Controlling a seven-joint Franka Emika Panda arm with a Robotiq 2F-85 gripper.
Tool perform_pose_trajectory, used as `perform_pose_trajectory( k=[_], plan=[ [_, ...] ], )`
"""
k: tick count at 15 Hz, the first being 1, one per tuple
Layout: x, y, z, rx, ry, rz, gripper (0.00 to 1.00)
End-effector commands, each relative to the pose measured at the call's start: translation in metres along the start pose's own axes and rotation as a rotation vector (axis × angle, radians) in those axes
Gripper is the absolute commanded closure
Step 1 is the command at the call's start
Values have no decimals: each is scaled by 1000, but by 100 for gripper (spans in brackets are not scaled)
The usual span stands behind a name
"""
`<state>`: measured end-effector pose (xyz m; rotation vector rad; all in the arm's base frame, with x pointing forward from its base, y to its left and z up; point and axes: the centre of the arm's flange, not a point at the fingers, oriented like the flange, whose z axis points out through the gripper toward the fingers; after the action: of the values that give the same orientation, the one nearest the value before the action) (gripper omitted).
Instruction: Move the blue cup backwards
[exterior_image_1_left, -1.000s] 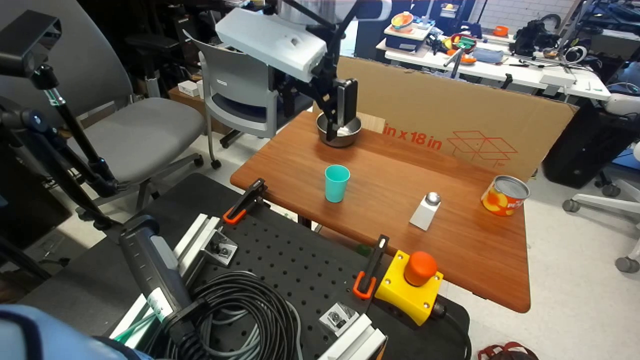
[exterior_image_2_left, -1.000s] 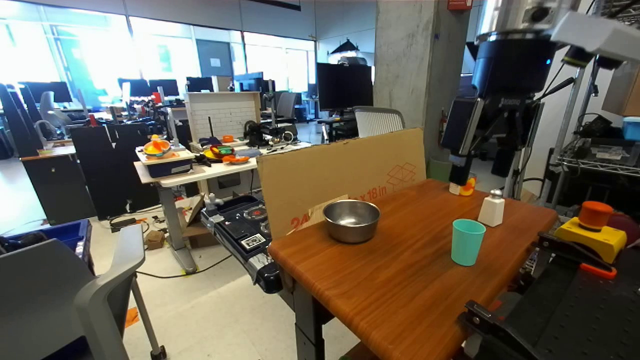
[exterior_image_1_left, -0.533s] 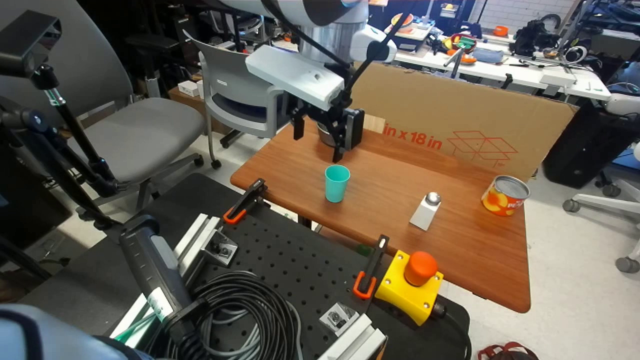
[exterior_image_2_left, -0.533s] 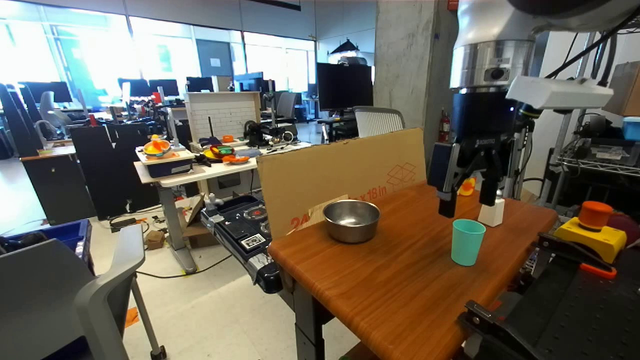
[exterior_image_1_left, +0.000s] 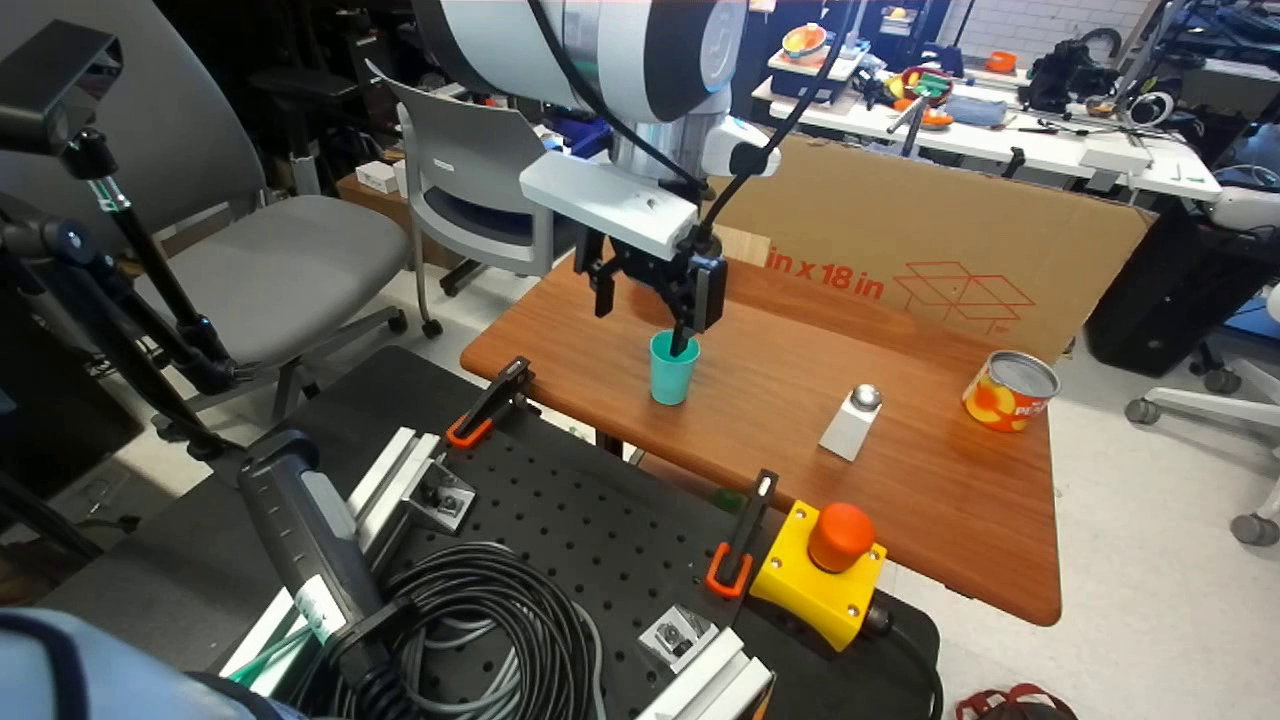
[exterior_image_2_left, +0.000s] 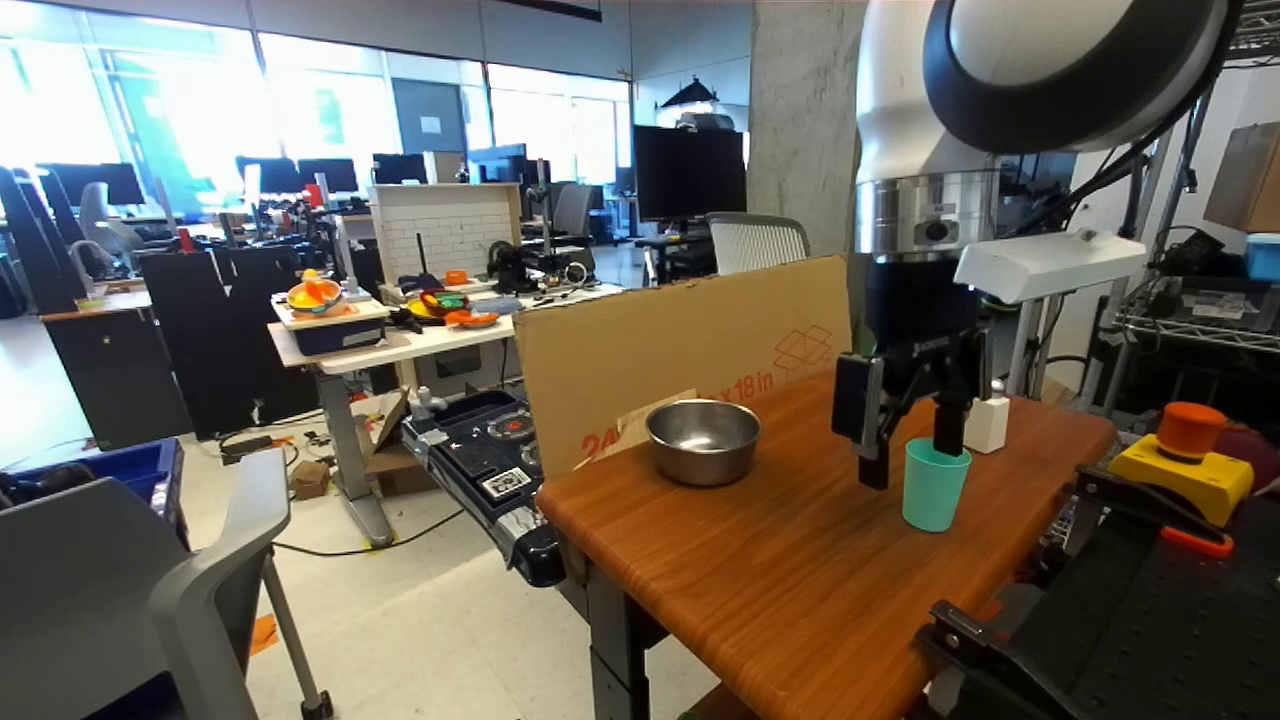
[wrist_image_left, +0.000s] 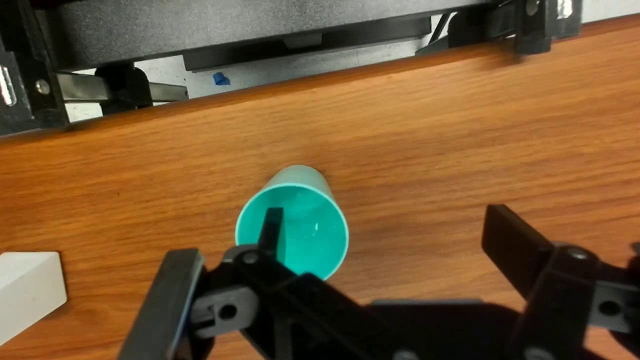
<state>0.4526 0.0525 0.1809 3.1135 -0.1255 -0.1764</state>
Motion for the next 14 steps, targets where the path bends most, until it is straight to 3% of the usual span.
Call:
perform_pose_trajectory(
  k=[1,2,7,12,14],
  plan=[
    [20,-6,20,-31,0,-6,0],
    [22,-7,23,-33,-3,-8,17],
    [28,-14,32,-37,-16,-12,58],
    [29,-12,20,-17,1,7,95],
    [29,-9,7,4,20,25,100]
  ],
)
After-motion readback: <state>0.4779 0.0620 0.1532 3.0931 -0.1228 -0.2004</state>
